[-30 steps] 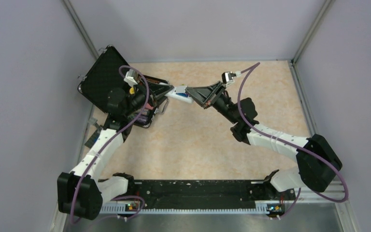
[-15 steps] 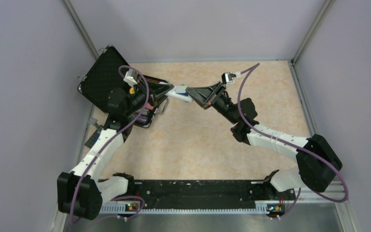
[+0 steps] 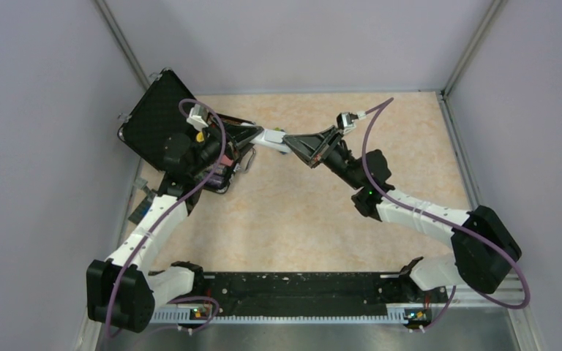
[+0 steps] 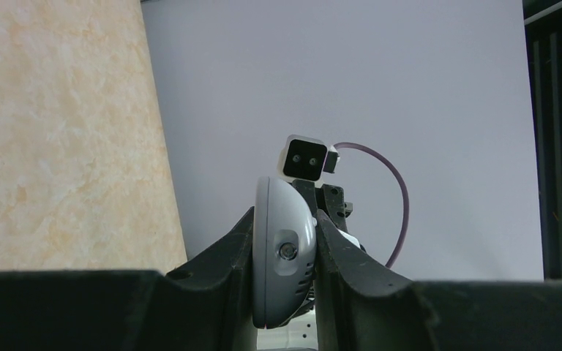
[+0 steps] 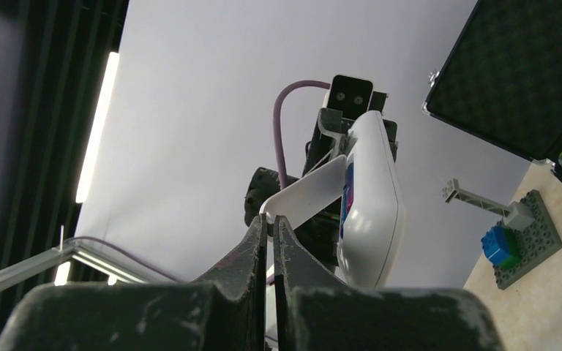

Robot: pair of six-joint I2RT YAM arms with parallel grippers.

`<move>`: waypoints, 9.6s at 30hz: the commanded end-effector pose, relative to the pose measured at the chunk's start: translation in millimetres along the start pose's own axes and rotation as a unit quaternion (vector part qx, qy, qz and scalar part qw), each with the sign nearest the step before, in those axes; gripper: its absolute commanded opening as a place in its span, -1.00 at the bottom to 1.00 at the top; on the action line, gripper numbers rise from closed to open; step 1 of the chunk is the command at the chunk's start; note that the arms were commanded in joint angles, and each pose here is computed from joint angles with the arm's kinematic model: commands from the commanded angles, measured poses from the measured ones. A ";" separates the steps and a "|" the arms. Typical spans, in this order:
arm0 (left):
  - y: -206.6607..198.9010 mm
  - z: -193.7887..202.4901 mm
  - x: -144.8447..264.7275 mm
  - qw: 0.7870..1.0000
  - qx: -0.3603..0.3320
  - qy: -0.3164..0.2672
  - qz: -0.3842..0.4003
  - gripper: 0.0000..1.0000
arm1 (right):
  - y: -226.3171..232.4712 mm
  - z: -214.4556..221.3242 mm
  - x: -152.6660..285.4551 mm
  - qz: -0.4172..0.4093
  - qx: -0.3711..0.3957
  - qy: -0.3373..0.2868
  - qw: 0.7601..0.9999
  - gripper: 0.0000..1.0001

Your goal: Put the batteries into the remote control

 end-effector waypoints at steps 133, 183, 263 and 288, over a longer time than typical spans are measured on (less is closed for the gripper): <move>120.2 26.7 -16.3 0.971 0.051 0.181 -0.144 -1.00 | -59.7 -25.7 38.8 0.271 0.258 0.098 0.922 -0.50; 279.7 87.4 100.8 0.918 -0.083 -0.027 -0.386 0.63 | -192.9 41.8 180.2 0.533 0.347 0.369 0.678 -0.37; 62.5 74.8 25.9 0.910 -0.385 0.152 0.030 0.34 | -59.2 17.0 34.6 0.393 0.401 0.160 0.812 -1.00; 69.8 70.5 21.4 0.895 -0.407 0.182 -0.001 -0.54 | -59.6 16.1 29.6 0.393 0.376 0.163 0.823 -1.00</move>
Point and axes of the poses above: each gripper's point midway between its finger pads, its own x axis back along the fingers, its own y axis along the line the jaws close on, z = x × y, the point moved 6 cm from there along x, back along the fingers, and after that the axes turned 2 degrees about -x, right-handed, at the moved point
